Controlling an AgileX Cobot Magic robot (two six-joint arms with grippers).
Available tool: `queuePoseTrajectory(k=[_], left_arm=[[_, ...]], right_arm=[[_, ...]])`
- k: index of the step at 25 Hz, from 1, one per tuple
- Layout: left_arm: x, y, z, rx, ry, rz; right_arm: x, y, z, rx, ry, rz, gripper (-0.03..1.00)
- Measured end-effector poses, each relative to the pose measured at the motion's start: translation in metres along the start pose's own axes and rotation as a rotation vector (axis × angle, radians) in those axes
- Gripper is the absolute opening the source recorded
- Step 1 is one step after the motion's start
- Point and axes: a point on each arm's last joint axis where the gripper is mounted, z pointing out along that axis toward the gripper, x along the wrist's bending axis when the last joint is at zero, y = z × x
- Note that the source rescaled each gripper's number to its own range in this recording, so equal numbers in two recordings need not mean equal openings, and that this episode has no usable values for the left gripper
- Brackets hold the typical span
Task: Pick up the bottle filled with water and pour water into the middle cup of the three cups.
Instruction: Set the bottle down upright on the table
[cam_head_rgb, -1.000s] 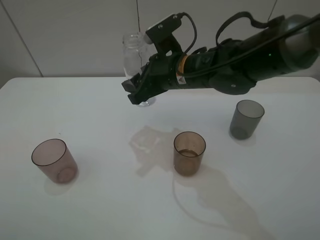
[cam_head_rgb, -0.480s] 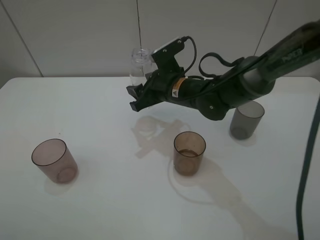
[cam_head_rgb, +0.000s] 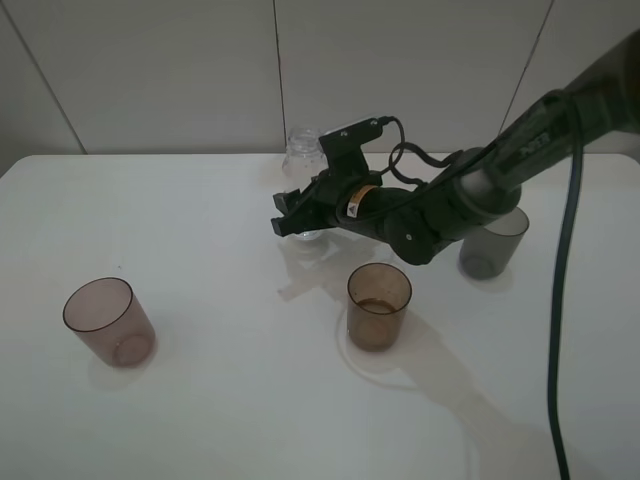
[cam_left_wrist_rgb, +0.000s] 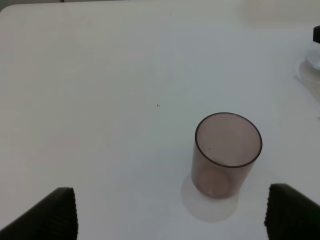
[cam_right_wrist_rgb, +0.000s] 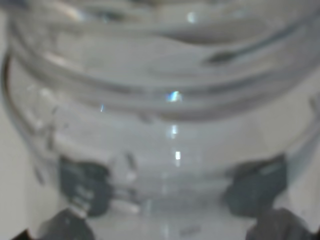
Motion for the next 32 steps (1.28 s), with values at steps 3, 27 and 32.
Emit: queuePoseTrajectory(k=[3,27,32], left_arm=[[0.0,0.0,0.0,0.0,0.0,0.0],[0.0,0.0,0.0,0.0,0.0,0.0],[0.0,0.0,0.0,0.0,0.0,0.0]], right_arm=[[-0.001,-0.002,0.0,0.01,-0.008,0.01,0.01],[-0.001,0.011,-0.007,0.036,-0.017,0.006,1.0],[-0.001,0.042,-0.021,-0.024,-0.022,-0.007,1.0]])
